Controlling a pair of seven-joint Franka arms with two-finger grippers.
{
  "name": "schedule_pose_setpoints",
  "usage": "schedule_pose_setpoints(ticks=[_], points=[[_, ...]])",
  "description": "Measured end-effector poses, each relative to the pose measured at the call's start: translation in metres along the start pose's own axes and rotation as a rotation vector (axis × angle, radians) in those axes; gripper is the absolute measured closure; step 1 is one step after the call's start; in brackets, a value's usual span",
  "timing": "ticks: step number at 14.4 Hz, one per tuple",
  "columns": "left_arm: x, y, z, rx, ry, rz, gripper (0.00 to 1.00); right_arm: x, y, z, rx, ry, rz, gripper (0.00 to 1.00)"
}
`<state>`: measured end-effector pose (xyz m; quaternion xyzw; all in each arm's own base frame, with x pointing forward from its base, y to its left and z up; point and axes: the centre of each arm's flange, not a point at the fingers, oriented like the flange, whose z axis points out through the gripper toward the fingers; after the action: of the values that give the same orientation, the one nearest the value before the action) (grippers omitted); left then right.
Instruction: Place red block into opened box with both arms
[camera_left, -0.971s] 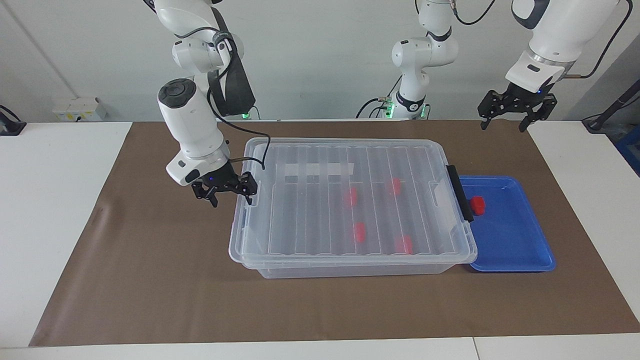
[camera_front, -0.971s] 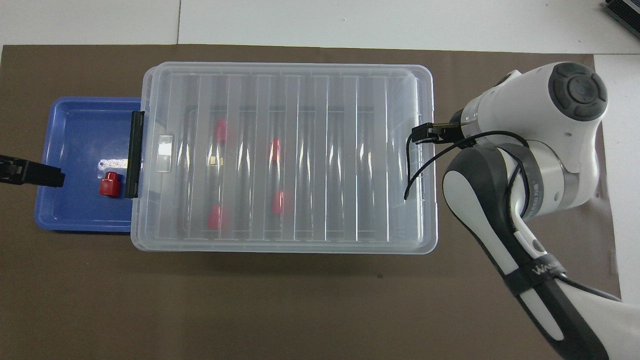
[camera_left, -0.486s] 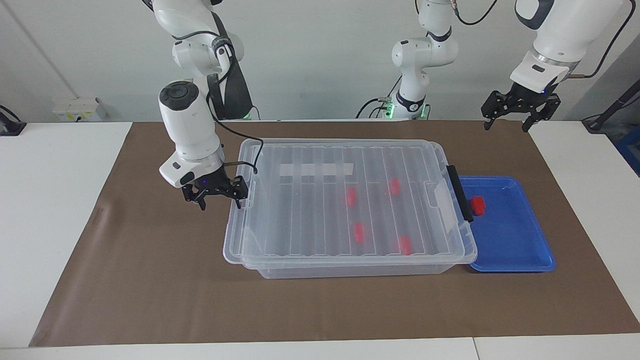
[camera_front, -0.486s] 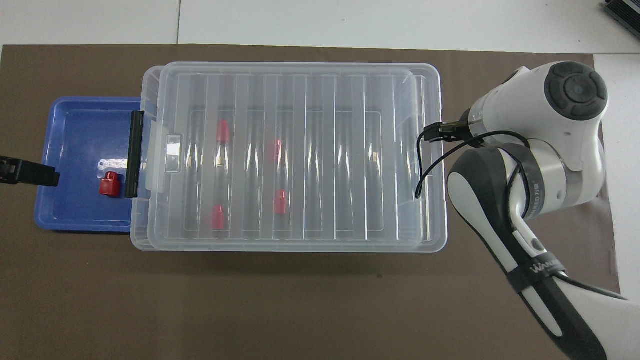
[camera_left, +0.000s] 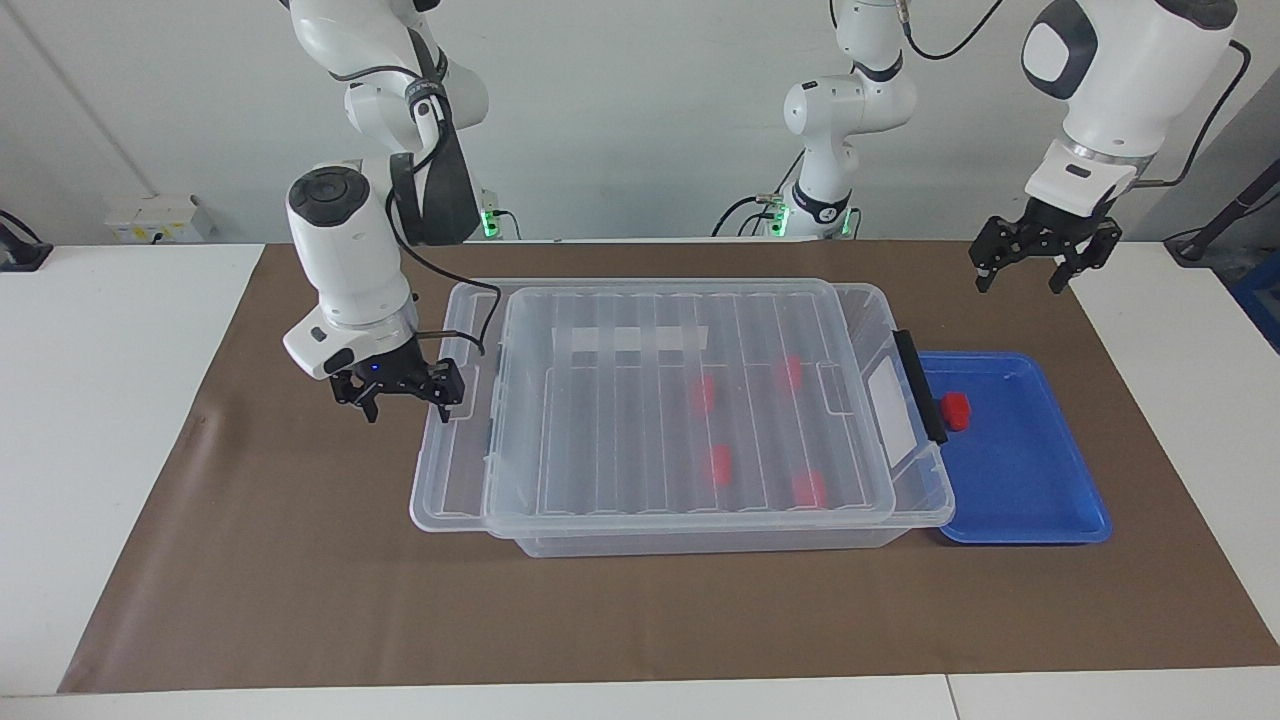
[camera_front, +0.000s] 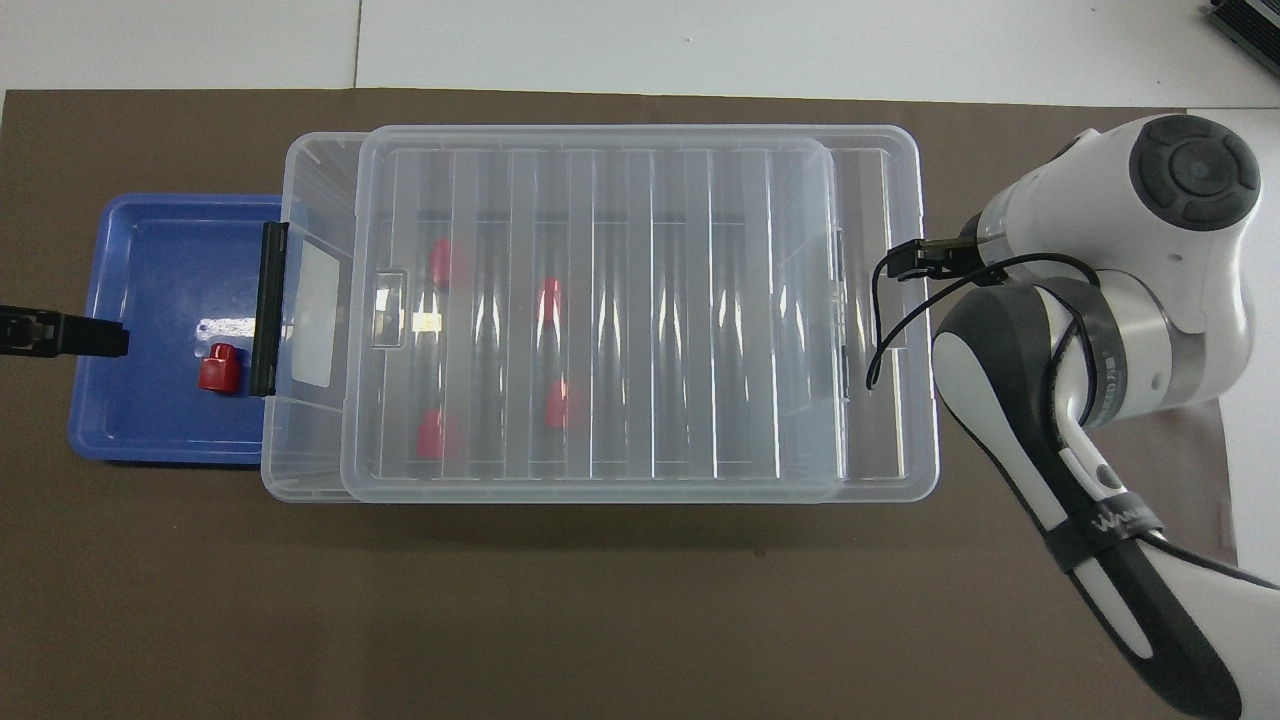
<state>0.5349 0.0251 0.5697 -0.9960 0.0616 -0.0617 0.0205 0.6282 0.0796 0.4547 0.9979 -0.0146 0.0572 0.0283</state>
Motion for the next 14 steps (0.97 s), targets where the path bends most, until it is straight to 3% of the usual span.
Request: schedule_pose_setpoints(ticks=[5,10,14], points=[[0.013,-0.003,0.045,0.007,0.065,-0.011,0.00,0.002,0.022,0.000,-0.028,-0.016,0.022,0.00],[0.038,-0.018,0.124,0.005,0.094,-0.035,0.00,0.004,0.038,0.000,-0.060,-0.018,0.007,0.00],[0.031,-0.033,0.160,0.003,0.071,-0.065,0.00,0.004,0.051,0.000,-0.079,-0.025,-0.002,0.00]])
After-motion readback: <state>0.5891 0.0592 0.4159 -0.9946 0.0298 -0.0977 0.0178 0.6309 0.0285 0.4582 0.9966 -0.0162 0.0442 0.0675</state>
